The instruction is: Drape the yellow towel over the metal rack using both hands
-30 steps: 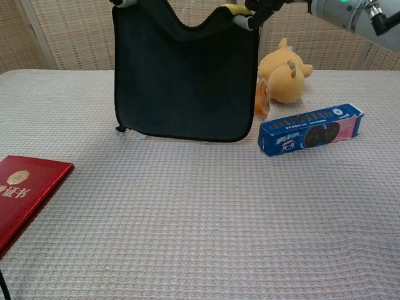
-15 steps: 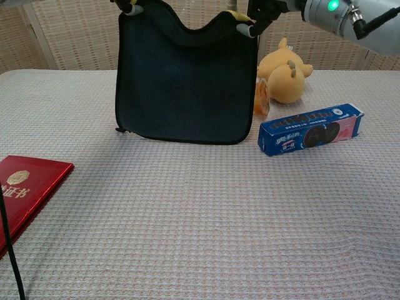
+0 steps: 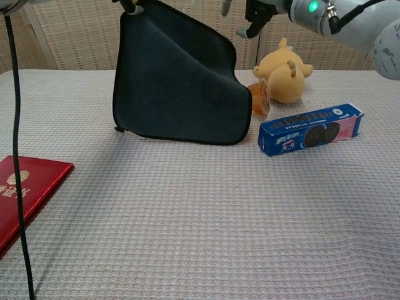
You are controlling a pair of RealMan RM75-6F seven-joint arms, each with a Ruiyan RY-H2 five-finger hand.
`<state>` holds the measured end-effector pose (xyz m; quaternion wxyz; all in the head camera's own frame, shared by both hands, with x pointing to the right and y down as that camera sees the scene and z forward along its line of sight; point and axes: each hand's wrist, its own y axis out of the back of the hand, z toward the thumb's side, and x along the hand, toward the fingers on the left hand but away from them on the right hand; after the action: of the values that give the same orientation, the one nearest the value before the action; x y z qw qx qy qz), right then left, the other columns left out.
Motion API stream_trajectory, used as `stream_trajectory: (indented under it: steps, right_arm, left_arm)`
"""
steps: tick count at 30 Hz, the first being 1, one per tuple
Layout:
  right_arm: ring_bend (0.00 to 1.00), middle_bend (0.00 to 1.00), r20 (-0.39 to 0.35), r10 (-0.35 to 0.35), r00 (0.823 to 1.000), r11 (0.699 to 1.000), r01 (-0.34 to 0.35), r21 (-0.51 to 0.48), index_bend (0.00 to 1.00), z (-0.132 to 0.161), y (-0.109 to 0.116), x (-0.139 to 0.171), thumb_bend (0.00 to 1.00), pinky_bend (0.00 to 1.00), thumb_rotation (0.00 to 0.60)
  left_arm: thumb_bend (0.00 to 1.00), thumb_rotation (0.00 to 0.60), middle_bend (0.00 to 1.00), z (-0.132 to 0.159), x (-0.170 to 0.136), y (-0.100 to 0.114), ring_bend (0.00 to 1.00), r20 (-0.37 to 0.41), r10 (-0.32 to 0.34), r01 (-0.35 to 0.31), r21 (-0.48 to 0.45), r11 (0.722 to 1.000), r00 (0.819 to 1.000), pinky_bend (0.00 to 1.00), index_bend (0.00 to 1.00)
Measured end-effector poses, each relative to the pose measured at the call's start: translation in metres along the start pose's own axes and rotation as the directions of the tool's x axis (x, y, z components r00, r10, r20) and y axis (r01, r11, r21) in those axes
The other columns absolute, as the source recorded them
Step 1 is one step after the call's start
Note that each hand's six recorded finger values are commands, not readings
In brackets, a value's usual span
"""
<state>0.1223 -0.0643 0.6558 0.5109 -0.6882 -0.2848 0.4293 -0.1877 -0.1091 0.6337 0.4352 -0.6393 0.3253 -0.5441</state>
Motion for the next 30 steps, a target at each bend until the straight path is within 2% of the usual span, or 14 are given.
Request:
stream_trajectory:
  steps: [2, 6, 8, 11, 14, 21, 27, 30]
  right_arm:
    - [1.00, 1.00, 0.003, 0.003, 1.000, 1.000, -0.003, -0.009, 0.02, 0.001, 0.000, -0.002, 0.24, 1.00, 0.600]
    - [1.00, 1.00, 0.002, -0.002, 1.000, 1.000, 0.002, -0.013, 0.00, 0.003, 0.001, -0.001, 0.21, 1.00, 0.600]
    - [1.00, 1.00, 0.004, -0.005, 1.000, 1.000, 0.005, -0.014, 0.00, 0.001, 0.001, 0.000, 0.21, 1.00, 0.600]
    - [1.00, 1.00, 0.006, -0.008, 1.000, 1.000, 0.008, -0.016, 0.00, -0.003, 0.002, 0.004, 0.21, 1.00, 0.600]
    - [1.00, 1.00, 0.005, -0.012, 1.000, 1.000, 0.012, -0.018, 0.00, -0.008, 0.004, 0.010, 0.21, 1.00, 0.600]
    - [1.00, 0.97, 0.003, -0.007, 1.000, 1.000, 0.007, -0.027, 0.01, -0.025, 0.011, 0.036, 0.21, 1.00, 0.600]
    - [0.97, 0.90, -0.004, 0.030, 1.000, 0.999, -0.030, -0.010, 0.12, -0.044, 0.018, 0.072, 0.24, 1.00, 0.600]
    - [0.91, 0.84, 0.001, 0.056, 0.998, 0.998, -0.056, 0.013, 0.16, -0.057, 0.023, 0.095, 0.26, 1.00, 0.600]
  left_arm:
    - [0.23, 0.600, 0.58, -0.002, 0.001, -0.003, 0.59, -0.018, -0.018, 0.018, 0.001, 1.000, 1.000, 0.96, 0.12]
    - [0.18, 0.600, 0.33, -0.009, 0.001, -0.012, 0.44, -0.066, -0.062, 0.063, 0.007, 0.998, 0.996, 0.88, 0.00]
    - [0.15, 0.600, 0.18, -0.013, 0.000, -0.016, 0.29, -0.085, -0.082, 0.082, 0.003, 0.997, 0.993, 0.73, 0.00]
    - [0.12, 0.600, 0.03, -0.016, -0.005, -0.022, 0.08, -0.108, -0.114, 0.112, -0.018, 0.993, 0.988, 0.48, 0.00]
    - [0.12, 0.600, 0.00, -0.015, -0.012, -0.024, 0.01, -0.111, -0.137, 0.133, -0.046, 0.990, 0.984, 0.39, 0.00]
    - [0.12, 0.600, 0.00, -0.023, -0.039, -0.028, 0.04, -0.086, -0.154, 0.143, -0.127, 0.982, 0.984, 0.37, 0.00]
    - [0.12, 0.600, 0.00, -0.049, -0.074, -0.037, 0.05, -0.081, -0.139, 0.123, -0.177, 0.976, 0.987, 0.37, 0.00]
    - [0.12, 0.600, 0.00, -0.067, -0.092, -0.039, 0.05, -0.095, -0.114, 0.095, -0.184, 0.978, 0.989, 0.37, 0.00]
